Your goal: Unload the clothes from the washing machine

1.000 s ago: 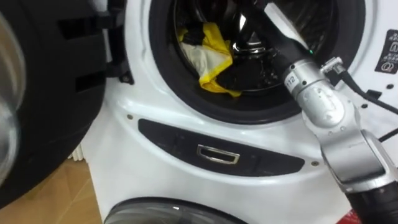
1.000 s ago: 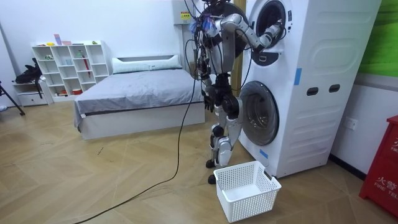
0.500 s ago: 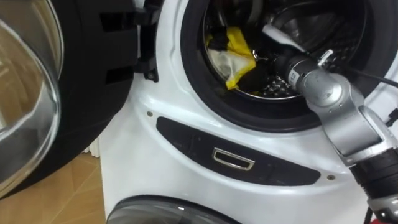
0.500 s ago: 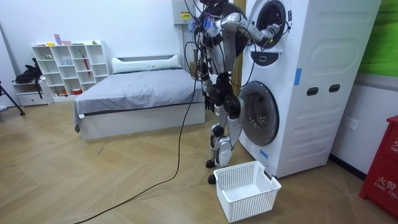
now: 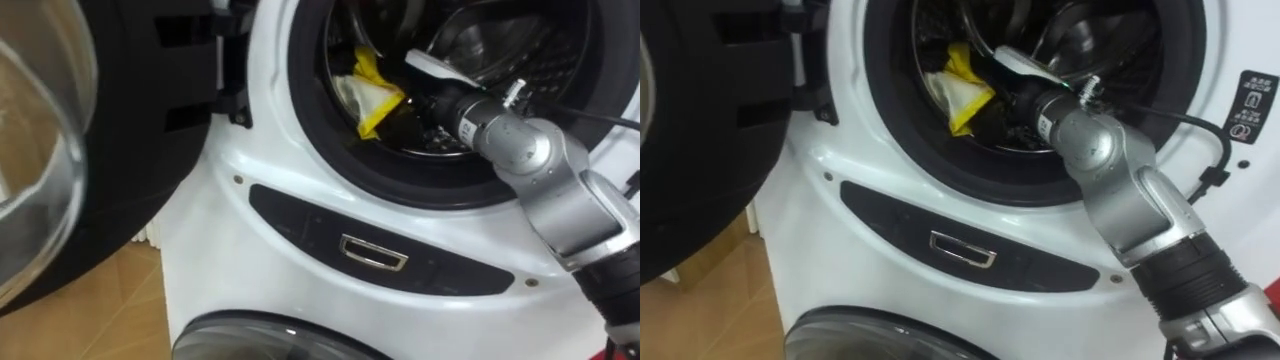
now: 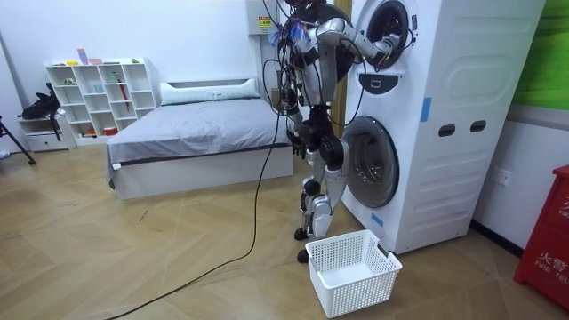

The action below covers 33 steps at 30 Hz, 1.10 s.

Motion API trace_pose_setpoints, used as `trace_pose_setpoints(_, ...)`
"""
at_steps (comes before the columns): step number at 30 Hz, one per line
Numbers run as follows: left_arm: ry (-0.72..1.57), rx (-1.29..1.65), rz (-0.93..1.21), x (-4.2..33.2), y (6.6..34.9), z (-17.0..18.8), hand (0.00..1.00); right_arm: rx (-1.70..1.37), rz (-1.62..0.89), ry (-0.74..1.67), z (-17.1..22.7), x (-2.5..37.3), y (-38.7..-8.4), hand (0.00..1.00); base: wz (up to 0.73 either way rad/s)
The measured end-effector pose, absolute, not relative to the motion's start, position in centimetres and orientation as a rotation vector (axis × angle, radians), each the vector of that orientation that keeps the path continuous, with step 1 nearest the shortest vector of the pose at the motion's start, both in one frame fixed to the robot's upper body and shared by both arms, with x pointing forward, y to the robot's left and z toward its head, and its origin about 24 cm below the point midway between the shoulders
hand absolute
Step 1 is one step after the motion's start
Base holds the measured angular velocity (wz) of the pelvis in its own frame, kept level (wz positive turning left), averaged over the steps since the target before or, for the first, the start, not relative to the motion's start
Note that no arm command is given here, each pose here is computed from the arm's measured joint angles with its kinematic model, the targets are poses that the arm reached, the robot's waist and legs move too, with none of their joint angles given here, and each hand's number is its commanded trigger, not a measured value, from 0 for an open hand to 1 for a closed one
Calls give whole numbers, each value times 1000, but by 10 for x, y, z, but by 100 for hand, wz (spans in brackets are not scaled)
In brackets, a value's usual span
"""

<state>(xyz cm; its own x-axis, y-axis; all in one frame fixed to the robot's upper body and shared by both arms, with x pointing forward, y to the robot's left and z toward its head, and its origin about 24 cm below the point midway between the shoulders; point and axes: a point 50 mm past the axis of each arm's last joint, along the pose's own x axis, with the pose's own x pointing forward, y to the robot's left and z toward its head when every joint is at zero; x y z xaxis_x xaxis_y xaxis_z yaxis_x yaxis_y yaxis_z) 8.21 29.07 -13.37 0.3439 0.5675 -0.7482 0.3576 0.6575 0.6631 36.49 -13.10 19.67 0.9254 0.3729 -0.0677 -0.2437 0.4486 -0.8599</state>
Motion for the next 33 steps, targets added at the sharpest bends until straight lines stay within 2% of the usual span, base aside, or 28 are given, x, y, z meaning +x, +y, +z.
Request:
trace_pose_setpoints(20,1225,901,133,81,285,-135,0,-1027,319,-260,216,355,-121,100,-3)
trace_pose_setpoints(27,1223,891,132,73,284,-138,0,-964,308,-456,242,328,-108,100,1)
trace_pose_setpoints(33,1286,868,164,42,279,-145,0,-785,373,-636,252,283,-110,100,-3)
